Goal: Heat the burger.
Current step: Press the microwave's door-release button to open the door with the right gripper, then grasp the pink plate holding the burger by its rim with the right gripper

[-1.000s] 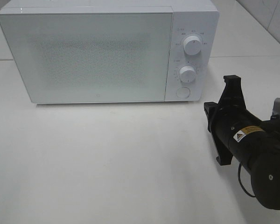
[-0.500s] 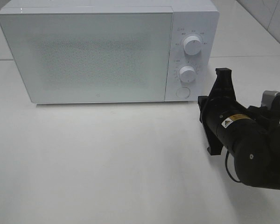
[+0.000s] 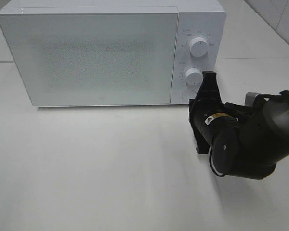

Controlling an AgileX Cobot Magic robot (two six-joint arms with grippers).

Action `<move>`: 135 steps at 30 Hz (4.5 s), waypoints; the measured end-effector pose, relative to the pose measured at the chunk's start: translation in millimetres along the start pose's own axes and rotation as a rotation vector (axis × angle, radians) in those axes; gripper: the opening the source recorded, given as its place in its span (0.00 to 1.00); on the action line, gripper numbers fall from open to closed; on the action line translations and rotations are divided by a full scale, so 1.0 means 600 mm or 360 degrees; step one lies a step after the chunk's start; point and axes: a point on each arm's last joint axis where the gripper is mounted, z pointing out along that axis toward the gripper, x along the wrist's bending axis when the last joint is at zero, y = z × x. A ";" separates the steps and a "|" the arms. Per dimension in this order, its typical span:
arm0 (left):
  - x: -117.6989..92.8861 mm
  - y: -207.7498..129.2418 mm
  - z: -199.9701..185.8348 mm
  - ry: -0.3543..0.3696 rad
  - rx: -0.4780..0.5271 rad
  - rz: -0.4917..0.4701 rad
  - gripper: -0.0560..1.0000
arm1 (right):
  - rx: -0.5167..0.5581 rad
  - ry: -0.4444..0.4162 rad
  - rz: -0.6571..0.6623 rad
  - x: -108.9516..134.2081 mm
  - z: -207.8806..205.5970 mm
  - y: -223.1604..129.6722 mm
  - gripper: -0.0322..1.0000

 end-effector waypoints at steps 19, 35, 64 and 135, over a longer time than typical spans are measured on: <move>0.000 0.000 0.000 0.0000 0.0000 0.0000 0.99 | -0.0074 -0.0025 0.0069 -0.006 0.073 -0.004 0.04; 0.000 0.000 0.000 0.0000 0.0000 0.0000 0.99 | -0.0117 -0.0033 0.0108 0.003 0.104 -0.001 0.04; 0.000 0.000 0.000 0.0000 0.0000 0.0000 0.99 | -0.0215 0.0052 0.0147 0.007 0.127 -0.014 0.04; 0.000 0.000 0.000 0.0000 0.0000 0.0000 0.99 | 0.0566 -0.0410 -0.1013 0.068 -0.062 0.013 0.04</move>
